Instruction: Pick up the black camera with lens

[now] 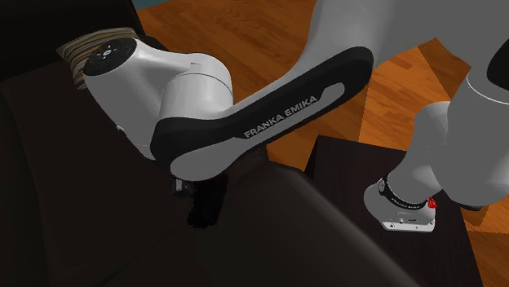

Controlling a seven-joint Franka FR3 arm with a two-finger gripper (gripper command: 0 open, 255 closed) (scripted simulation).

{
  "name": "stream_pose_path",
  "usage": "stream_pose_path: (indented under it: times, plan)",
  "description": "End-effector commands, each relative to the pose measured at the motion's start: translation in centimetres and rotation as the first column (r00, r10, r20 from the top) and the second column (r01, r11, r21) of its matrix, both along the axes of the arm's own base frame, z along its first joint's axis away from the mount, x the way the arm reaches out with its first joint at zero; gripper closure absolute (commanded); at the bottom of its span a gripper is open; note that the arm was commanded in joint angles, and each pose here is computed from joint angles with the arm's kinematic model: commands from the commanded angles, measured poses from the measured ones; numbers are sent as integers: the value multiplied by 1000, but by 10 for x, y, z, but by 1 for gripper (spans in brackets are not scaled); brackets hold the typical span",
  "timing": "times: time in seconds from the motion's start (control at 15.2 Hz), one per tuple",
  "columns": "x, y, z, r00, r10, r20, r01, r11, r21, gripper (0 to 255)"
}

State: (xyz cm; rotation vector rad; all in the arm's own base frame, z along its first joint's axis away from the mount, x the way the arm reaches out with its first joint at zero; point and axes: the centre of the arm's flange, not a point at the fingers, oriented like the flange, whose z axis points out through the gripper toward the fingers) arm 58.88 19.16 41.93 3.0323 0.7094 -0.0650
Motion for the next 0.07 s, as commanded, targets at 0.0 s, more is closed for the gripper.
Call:
stream_pose_path:
  times: [0.0]
  plan:
    - [0,0,4,1000,0,1,0,1000,0,255]
